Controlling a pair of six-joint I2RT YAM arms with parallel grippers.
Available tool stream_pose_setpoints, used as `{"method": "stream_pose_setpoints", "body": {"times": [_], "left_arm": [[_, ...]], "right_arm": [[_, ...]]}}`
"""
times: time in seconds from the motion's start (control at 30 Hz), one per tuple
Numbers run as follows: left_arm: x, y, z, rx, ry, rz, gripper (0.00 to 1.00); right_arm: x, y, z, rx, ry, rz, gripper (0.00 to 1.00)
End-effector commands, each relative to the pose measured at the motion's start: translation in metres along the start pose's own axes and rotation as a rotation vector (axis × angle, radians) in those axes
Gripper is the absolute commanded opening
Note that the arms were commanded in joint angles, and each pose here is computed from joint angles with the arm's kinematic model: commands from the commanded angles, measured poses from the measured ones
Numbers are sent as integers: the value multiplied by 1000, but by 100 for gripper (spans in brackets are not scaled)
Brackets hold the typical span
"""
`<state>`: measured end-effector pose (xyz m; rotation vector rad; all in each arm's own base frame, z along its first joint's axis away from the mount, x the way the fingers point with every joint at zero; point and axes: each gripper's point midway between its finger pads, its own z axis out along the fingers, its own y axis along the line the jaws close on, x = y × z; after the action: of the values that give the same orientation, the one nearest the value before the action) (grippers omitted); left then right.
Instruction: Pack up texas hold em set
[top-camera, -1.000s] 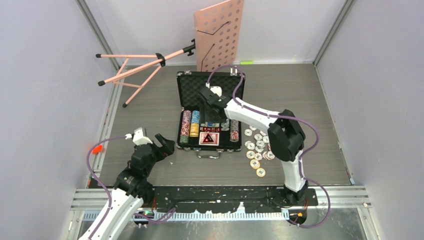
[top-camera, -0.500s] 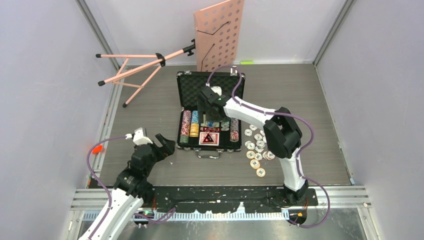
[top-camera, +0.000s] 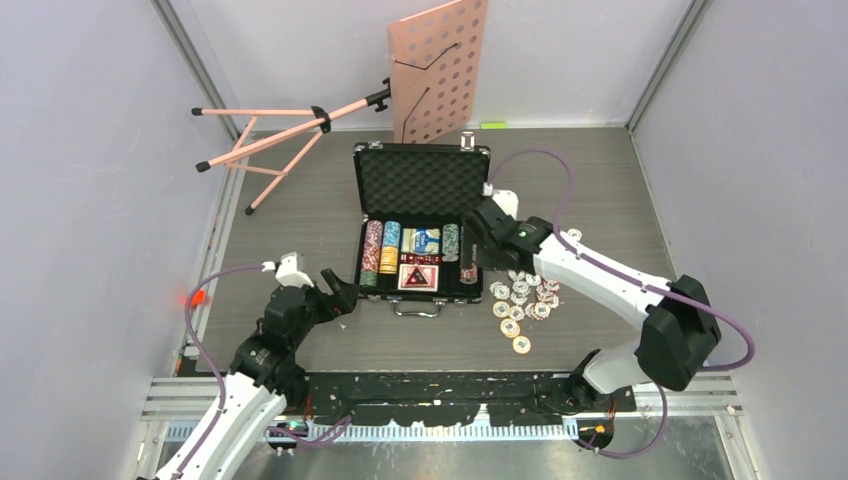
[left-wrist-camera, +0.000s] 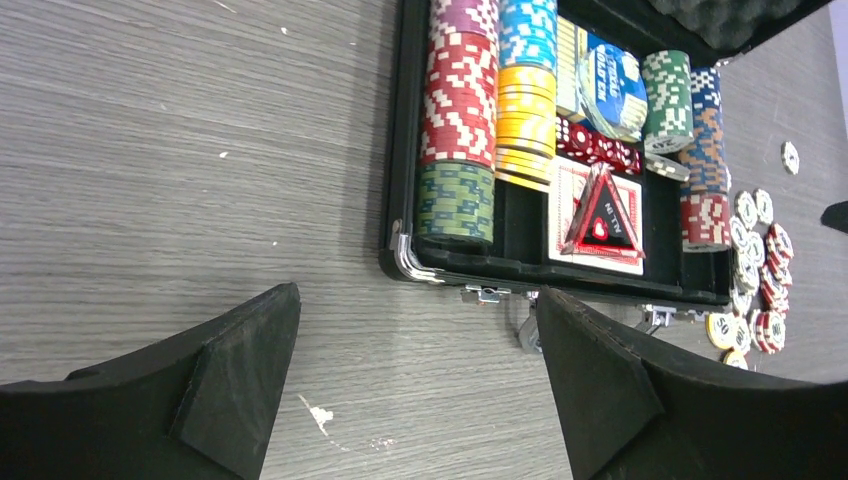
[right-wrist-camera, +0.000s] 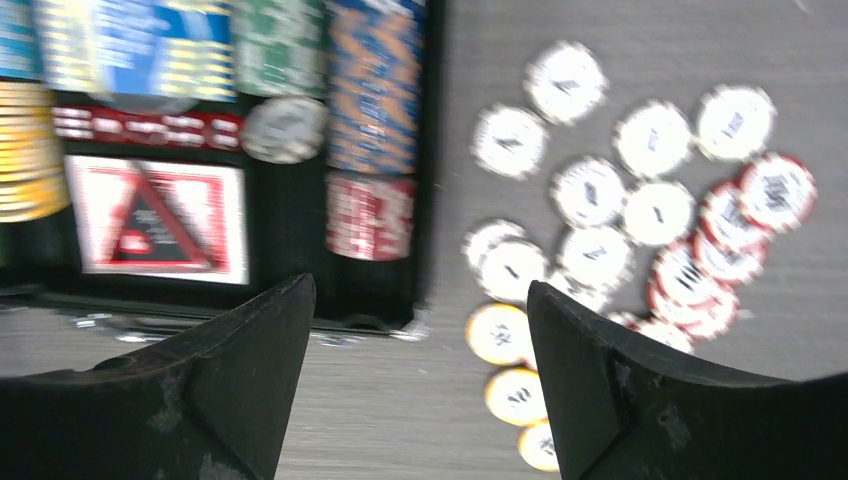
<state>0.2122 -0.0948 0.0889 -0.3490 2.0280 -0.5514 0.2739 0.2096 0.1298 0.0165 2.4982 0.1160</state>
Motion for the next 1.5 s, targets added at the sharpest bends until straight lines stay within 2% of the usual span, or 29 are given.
{"method": "stream_pose_setpoints", "body": {"times": [0.0, 0.27, 0.37, 0.43, 0.5, 0.8, 0.9, 1.03, 1.13, 1.2, 1.3, 1.4, 1.47], "left_arm": [[-5, -19, 1, 90, -1, 38, 91], [-3, -22, 2, 100, 22, 44, 91], [-3, -22, 2, 101, 20, 45, 91], [-2, -22, 2, 103, 20, 45, 91], [-2, -23, 2, 108, 21, 46, 91], [-5, -40, -4, 184, 34, 40, 94], [-22, -67, -16, 256, 39, -73, 96], [-67, -111, -47, 351, 9, -210, 100], [-102, -134, -74, 371, -21, -250, 100], [-123, -139, -87, 332, -39, -301, 100], [-149, -151, -101, 313, -59, -368, 100], [-167, -177, -111, 383, -36, -432, 100], [-169, -191, -110, 422, 12, -526, 100]], "right_arm": [[22, -48, -2, 106, 13, 82, 83], [48, -87, 0, 187, 24, 258, 70], [57, -96, 8, 206, 49, 303, 71], [61, -94, 15, 182, 74, 334, 77], [62, -93, 20, 170, 86, 367, 78], [55, -104, 38, 201, 88, 469, 70], [54, -107, 47, 203, 101, 490, 69], [50, -108, 56, 183, 110, 534, 70], [48, -110, 60, 178, 101, 560, 72], [48, -110, 62, 180, 94, 579, 77], [47, -111, 64, 186, 89, 607, 93], [47, -115, 64, 216, 79, 623, 94], [45, -118, 62, 231, 64, 626, 94]]}}
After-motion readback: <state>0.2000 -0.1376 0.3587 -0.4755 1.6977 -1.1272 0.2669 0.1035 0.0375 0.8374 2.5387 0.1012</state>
